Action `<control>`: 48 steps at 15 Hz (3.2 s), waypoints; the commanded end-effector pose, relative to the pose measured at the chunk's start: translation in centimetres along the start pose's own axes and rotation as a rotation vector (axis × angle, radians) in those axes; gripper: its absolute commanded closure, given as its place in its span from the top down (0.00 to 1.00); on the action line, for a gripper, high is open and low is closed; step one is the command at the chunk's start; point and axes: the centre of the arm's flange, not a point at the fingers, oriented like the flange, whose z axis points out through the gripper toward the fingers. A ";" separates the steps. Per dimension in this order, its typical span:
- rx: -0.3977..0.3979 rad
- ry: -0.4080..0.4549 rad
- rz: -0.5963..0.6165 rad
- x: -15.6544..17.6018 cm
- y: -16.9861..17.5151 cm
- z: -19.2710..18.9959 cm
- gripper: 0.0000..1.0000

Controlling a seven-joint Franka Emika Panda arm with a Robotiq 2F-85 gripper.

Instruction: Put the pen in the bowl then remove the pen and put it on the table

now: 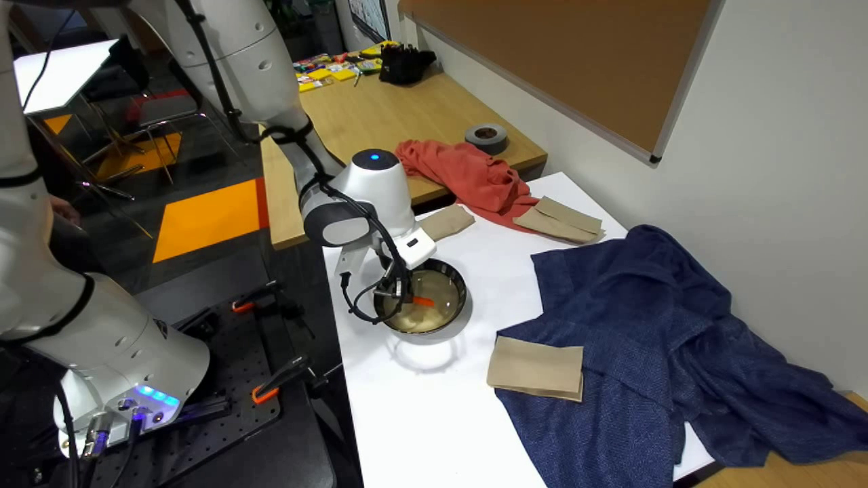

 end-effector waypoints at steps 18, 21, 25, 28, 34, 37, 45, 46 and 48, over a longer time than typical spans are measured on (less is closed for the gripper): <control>0.036 0.299 0.474 5.9 13.7 -9.2 0.04; -0.005 0.302 0.552 7.1 16.0 -7.7 0.04; -0.046 0.277 0.594 8.2 17.0 -4.7 0.04; -0.067 0.250 0.620 8.6 17.0 -2.3 0.04; -0.106 0.217 0.654 9.1 17.5 1.2 0.04; -0.111 0.219 0.665 9.2 17.8 1.6 0.41; -0.057 0.257 0.658 8.4 17.6 -2.4 0.98; -0.048 0.259 0.659 8.3 17.6 -3.1 1.00; -0.021 0.254 0.650 7.8 17.6 -4.7 1.00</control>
